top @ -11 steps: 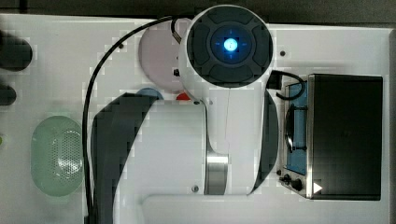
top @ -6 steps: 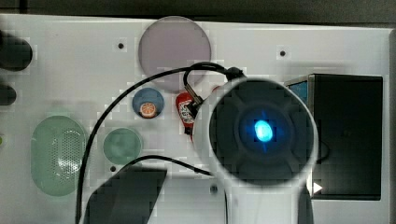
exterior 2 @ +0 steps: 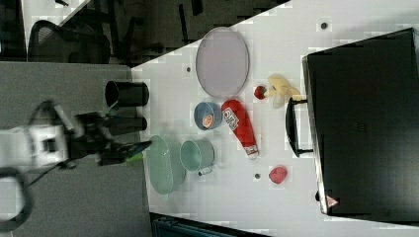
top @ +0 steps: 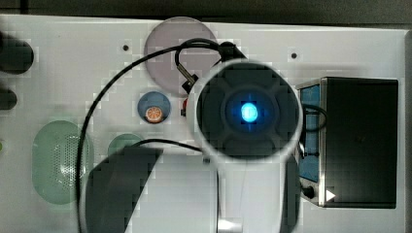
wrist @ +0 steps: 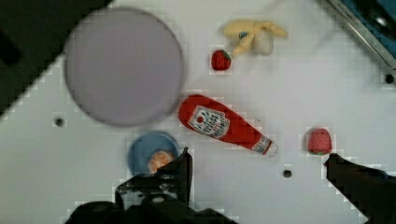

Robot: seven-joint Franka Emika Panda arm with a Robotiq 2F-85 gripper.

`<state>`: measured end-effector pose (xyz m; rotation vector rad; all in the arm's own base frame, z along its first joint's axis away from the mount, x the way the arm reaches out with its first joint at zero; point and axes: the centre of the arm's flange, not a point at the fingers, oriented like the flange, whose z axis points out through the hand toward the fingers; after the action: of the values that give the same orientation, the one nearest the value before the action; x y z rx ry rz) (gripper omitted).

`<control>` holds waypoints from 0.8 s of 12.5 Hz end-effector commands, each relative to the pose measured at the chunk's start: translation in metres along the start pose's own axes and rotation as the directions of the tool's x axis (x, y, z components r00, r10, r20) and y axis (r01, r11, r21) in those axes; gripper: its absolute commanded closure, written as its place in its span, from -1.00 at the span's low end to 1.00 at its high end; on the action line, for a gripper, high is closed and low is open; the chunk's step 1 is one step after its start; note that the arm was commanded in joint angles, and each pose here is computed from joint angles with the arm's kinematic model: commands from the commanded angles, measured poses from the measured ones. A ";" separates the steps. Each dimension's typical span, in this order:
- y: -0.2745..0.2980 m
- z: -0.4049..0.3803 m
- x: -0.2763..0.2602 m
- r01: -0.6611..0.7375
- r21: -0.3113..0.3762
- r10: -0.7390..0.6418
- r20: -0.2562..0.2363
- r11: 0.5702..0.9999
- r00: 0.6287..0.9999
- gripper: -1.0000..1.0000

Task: Pick Ketchup from the table and place it in strainer.

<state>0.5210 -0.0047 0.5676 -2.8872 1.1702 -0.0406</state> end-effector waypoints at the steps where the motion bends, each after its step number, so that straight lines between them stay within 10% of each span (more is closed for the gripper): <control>1: -0.012 0.091 0.003 0.234 -0.063 -0.224 0.126 0.970 0.966 -1.00; 10: -0.027 0.244 -0.004 0.721 0.035 -0.720 0.107 0.692 0.686 -1.00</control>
<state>0.5385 0.0185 0.3258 -3.0966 0.1611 0.1485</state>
